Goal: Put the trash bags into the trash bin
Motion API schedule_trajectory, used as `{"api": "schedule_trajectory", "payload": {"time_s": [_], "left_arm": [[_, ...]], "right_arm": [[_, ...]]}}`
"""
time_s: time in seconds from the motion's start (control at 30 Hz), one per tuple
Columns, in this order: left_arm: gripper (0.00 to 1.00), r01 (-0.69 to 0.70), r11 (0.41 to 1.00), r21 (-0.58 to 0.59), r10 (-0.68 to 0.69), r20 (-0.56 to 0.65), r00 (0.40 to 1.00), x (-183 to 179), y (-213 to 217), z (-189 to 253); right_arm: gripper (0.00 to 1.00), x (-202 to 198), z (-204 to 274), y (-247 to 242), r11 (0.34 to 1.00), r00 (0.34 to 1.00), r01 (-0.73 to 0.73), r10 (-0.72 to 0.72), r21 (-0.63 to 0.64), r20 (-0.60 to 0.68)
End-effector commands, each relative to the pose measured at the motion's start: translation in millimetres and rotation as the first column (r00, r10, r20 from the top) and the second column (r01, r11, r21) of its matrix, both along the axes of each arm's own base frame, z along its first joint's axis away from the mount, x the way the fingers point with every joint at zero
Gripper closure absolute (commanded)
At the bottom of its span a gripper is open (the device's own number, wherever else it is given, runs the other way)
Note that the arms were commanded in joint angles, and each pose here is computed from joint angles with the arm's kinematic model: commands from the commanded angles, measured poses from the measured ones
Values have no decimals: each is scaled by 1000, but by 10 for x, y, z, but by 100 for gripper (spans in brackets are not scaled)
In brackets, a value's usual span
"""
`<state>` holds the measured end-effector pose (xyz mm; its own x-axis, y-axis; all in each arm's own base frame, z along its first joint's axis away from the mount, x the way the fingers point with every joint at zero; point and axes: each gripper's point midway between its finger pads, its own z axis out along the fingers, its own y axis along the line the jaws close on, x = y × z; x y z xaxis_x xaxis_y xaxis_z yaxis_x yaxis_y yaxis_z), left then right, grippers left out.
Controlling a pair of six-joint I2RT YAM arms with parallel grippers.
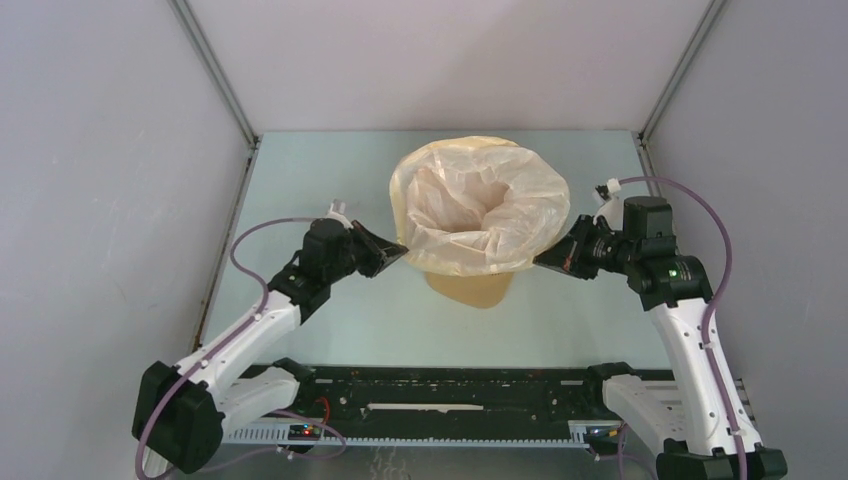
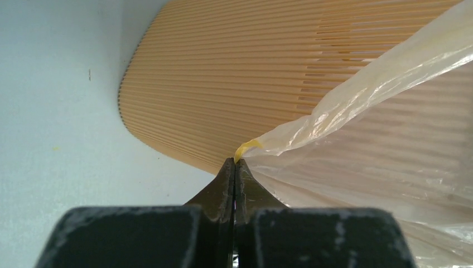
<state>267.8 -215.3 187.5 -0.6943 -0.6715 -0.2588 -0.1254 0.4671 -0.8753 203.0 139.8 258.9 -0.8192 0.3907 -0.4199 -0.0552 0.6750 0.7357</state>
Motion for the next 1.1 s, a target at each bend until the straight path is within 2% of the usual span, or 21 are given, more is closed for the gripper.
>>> {"api": "schedule_trajectory", "payload": {"time_s": [0.0,0.07,0.13,0.27,0.4,0.57,0.67,0.73,0.93,1.07], "left_arm": [[97,37,999,39,-40,88,995,85,-19,323],[88,42,997,69,-49,114,992,51,22,394],[73,41,995,93,-55,155,986,-1,80,494],[40,48,985,168,-86,229,970,-130,217,692],[21,5,983,182,-64,317,946,-185,400,967],[12,-38,988,147,-27,416,909,8,475,1394],[3,19,990,138,-81,462,883,188,329,1639],[1,63,985,162,-132,467,874,354,212,1706],[0,144,961,234,-235,425,874,738,0,1660],[1,144,957,253,-243,422,873,913,-48,1674]], "right_arm": [[100,138,5,-44,999,997,-22,26,-50,79],[100,111,46,-44,999,996,-31,35,-44,88],[99,49,107,-46,999,994,-33,37,-40,105],[81,-105,191,-71,999,992,-28,33,-44,121],[62,-293,291,-94,998,991,-38,45,-57,129],[47,-354,560,-165,996,975,-14,34,-93,218],[46,-195,741,-222,995,965,9,17,-98,262],[45,-41,871,-303,994,958,41,-11,-99,288],[45,401,1042,-495,985,950,134,-97,-106,296],[44,552,1188,-511,988,944,139,-112,-67,311]]}}
